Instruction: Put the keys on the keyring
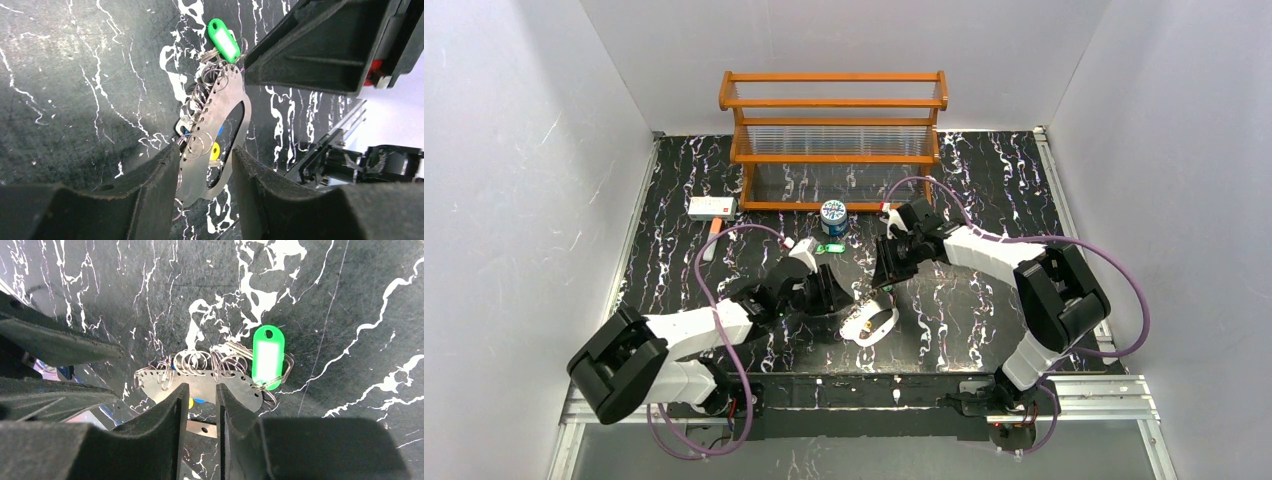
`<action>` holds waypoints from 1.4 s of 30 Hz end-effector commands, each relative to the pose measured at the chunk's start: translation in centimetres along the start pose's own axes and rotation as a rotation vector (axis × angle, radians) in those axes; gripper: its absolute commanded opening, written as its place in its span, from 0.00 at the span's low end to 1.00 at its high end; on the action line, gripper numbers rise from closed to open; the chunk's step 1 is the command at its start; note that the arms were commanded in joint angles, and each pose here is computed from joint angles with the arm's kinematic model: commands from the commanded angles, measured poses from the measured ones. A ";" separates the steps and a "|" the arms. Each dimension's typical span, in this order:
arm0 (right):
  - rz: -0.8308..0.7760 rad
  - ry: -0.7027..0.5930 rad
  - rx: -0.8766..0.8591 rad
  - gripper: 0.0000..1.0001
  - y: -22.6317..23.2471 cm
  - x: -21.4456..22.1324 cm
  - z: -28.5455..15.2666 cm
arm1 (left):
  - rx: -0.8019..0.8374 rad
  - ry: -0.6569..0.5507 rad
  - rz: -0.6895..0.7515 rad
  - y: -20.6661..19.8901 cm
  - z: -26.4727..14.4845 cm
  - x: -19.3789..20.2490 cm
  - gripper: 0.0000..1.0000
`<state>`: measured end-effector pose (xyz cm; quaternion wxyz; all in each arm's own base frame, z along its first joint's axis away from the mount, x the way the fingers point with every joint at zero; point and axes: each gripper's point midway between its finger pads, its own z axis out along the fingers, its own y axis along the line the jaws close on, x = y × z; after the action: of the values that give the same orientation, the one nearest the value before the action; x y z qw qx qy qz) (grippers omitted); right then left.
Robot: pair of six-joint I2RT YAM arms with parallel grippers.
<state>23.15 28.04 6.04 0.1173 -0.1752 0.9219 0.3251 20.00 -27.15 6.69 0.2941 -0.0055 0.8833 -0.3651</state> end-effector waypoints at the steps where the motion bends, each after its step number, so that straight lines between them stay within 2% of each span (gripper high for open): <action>1: -0.003 0.018 0.007 0.35 -0.3 0.7 -0.3 | 0.167 0.011 -0.064 -2.9 0.2 -1.5 0.41; 7: 0.064 0.051 0.011 0.37 -0.8 2.4 0.2 | 0.263 -0.022 -0.180 -2.7 -0.5 -2.9 0.41; 14: 0.113 0.061 -0.030 0.33 -0.7 3.4 1.1 | 0.282 -0.076 -0.182 -2.8 -1.5 -4.0 0.41; 27: 0.125 0.005 -0.066 0.27 -0.1 1.2 2.3 | 0.287 -0.097 -0.188 -2.8 -2.0 -4.2 0.41; 31: 0.117 -0.011 -0.071 0.16 0.2 0.6 2.3 | 0.280 -0.100 -0.184 -2.5 -2.0 -4.1 0.41; 39: 0.061 -0.026 -0.054 0.02 0.4 0.1 1.9 | 0.268 -0.106 -0.175 -2.1 -1.9 -4.0 0.41; 42: 0.018 -0.021 -0.064 0.01 0.8 0.1 1.8 | 0.270 -0.112 -0.164 -2.2 -1.9 -4.1 0.41</action>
<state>21.80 28.56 3.20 0.0849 -0.1303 0.9253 0.3457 21.88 -26.90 10.84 0.2934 -0.0681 0.8111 -0.5014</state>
